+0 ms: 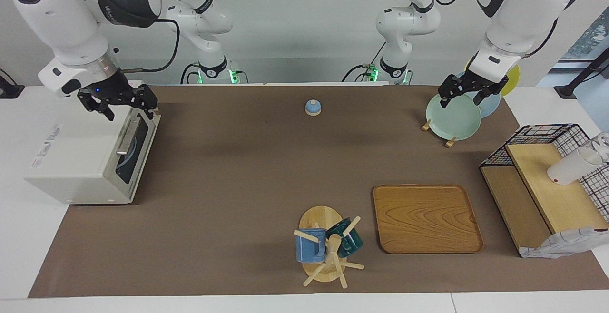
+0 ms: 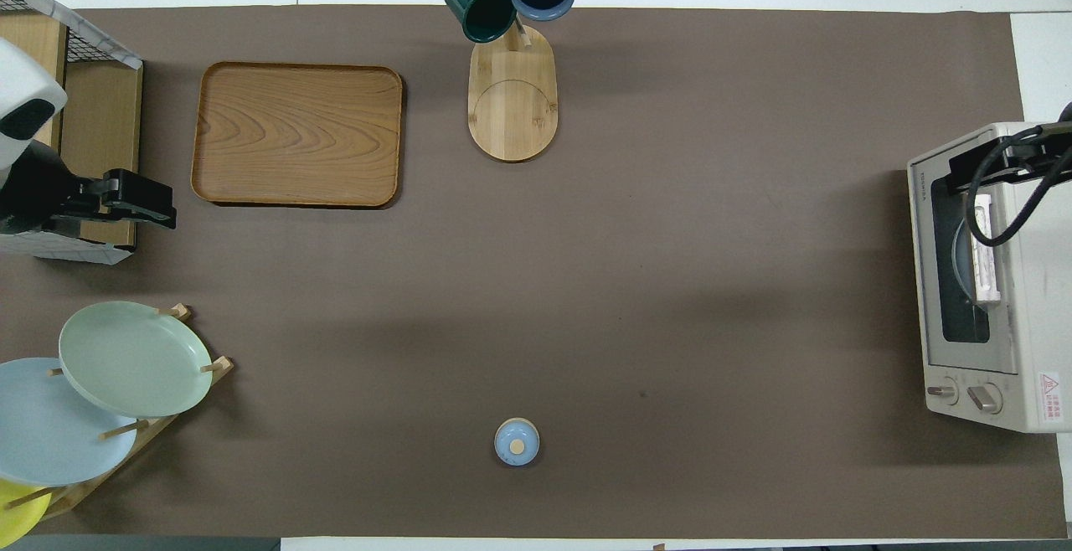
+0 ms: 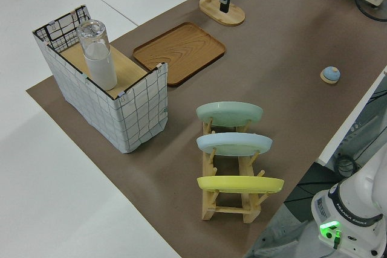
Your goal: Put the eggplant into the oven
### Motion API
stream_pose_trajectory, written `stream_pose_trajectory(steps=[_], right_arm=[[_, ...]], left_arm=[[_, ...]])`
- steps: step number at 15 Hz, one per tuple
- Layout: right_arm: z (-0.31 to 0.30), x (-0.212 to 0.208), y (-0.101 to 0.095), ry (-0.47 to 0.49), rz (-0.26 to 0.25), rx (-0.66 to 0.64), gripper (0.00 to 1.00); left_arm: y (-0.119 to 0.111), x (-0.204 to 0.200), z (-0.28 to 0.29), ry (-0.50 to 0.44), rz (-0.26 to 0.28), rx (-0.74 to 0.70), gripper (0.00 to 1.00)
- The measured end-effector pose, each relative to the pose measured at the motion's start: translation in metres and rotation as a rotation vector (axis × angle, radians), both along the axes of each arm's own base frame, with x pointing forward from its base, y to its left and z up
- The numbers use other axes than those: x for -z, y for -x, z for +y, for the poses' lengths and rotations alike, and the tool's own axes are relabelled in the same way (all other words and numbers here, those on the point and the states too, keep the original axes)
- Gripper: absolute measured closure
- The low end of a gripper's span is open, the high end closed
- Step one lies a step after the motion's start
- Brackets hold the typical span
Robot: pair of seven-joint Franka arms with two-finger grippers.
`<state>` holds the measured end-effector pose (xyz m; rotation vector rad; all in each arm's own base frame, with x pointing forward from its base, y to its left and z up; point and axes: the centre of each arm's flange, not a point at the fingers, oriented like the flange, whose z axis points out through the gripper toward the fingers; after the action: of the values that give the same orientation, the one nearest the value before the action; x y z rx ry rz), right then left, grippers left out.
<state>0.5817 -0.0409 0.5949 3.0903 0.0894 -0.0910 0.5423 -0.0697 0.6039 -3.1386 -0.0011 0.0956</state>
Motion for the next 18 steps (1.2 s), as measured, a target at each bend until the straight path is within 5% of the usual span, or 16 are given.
stream_pose_trajectory(steps=[18], right_arm=[[0.0006,-0.0023,0.0099,0.000,0.012,0.002,0.00]], left_arm=[[0.0000,0.0000,0.0000,0.000,0.000,0.000,0.00]])
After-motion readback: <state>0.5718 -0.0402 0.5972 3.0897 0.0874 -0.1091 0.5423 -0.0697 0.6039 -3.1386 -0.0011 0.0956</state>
